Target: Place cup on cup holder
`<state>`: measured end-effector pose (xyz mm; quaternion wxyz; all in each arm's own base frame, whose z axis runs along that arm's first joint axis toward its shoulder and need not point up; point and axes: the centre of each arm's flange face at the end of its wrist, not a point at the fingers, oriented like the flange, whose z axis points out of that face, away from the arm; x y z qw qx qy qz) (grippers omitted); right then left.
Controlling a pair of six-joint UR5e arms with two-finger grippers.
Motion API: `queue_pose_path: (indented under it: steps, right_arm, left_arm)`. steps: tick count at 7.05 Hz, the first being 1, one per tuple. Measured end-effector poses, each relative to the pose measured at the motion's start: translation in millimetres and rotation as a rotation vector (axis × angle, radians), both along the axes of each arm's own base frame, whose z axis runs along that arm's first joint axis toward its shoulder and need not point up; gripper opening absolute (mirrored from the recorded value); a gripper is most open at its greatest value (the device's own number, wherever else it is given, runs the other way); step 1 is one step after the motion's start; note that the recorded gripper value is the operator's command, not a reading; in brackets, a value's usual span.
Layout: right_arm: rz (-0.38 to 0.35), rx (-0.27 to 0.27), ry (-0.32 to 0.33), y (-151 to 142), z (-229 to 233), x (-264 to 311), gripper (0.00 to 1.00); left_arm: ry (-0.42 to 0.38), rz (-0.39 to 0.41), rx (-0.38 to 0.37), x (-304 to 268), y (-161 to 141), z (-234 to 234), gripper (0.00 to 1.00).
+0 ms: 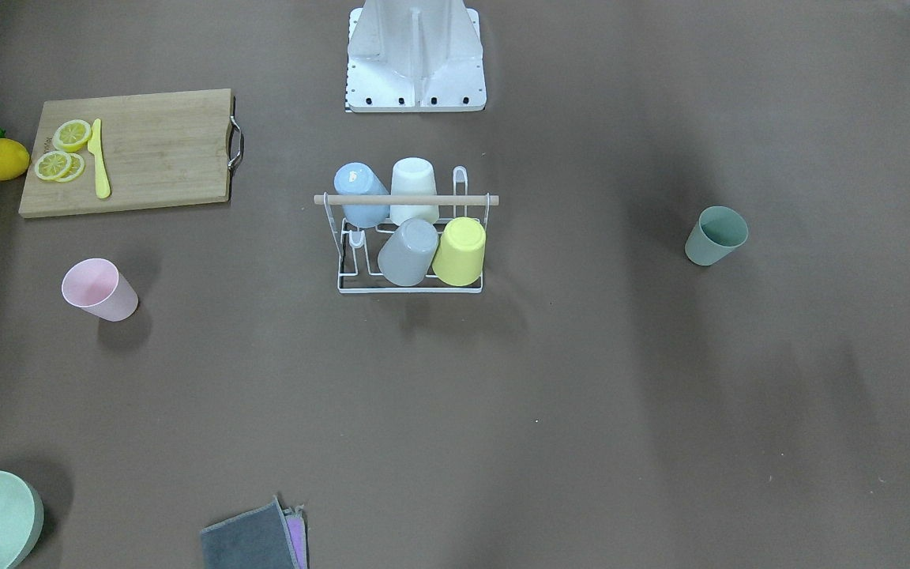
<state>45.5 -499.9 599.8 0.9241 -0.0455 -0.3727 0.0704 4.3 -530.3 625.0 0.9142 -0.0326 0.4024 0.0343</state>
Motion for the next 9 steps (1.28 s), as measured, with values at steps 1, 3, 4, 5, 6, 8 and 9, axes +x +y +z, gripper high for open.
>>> queue_pose_path:
  steps: [1, 3, 4, 5, 6, 8, 9]
  right_arm:
    - [0.0, 0.002, 0.0, -0.2, -0.9, -0.1, 0.99]
    - [0.0, 0.02, 0.004, -6.1, -10.3, -0.2, 0.99]
    - [-0.002, 0.023, -0.001, -10.3, -15.0, -2.5, 0.99]
    - [-0.013, 0.017, -0.018, -14.7, -18.9, -11.3, 0.99]
    - [-0.041, 0.018, -0.039, -23.0, -27.4, -31.2, 0.99]
    - [-0.073, -0.008, -0.052, -49.8, -62.1, -95.4, 1.0]
    - [-0.086, -0.024, -0.049, -65.4, -80.5, -131.8, 1.0]
  left_arm:
    - [0.0, 0.005, 0.003, -0.3, 0.3, 1.5, 0.97]
    - [-0.006, 0.021, 0.002, -1.1, 2.8, 11.6, 0.97]
    - [-0.022, 0.023, -0.004, -2.4, 3.9, 17.5, 0.97]
    - [-0.037, 0.024, -0.005, -3.5, 4.1, 20.2, 0.97]
    - [-0.044, 0.025, -0.002, -4.0, 3.9, 20.1, 0.97]
    - [-0.045, 0.022, 0.014, -3.8, -0.5, 11.4, 0.97]
    - [-0.043, 0.017, 0.028, -4.0, -7.2, 2.2, 0.97]
